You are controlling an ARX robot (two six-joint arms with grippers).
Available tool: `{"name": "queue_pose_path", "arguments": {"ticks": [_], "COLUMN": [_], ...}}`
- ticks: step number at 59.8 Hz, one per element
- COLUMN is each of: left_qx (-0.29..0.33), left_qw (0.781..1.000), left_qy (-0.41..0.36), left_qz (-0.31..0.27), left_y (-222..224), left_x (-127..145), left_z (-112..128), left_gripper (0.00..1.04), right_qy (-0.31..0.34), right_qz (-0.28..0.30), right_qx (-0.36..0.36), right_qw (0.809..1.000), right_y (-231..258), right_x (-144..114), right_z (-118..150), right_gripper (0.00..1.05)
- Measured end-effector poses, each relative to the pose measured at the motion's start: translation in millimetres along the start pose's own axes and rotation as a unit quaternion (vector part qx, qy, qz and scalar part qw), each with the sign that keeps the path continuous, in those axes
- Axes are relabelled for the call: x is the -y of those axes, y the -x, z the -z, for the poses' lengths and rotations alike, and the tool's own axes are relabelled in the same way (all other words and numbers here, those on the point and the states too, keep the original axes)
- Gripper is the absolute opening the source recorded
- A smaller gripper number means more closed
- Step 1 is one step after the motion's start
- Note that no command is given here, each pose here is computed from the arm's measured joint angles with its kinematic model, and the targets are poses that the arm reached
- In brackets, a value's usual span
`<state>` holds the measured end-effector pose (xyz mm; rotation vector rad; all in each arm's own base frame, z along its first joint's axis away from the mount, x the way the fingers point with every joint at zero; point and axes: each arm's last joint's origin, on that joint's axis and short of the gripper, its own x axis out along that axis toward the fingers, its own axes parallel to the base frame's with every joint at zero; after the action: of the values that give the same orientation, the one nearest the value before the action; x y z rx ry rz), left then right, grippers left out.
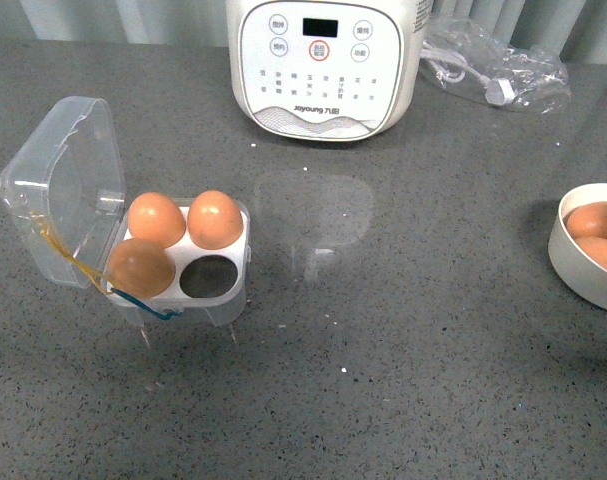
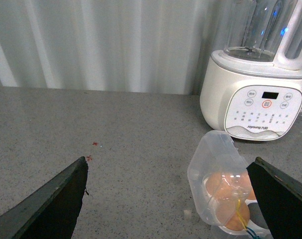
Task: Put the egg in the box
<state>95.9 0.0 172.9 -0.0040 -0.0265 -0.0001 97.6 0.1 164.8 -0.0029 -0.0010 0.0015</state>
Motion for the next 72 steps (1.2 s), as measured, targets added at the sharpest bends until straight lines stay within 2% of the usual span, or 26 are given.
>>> {"name": "queue_pose_path", "arguments": {"ticks": [72], "left_qx": [0.000], "left_qw": [1.000], "left_qy": [0.000], "left_qz": [0.000], "left_y": [0.0], "left_x": [0.0], "left_z": [0.0], "left_gripper": [0.98], "right_qy": [0.000], "right_qz": [0.000], "right_qx": [0.000], "right_qw": [1.000], "right_y": [0.0], "right_x": [0.0], "right_z": [0.0], "right_gripper": [0.97]}}
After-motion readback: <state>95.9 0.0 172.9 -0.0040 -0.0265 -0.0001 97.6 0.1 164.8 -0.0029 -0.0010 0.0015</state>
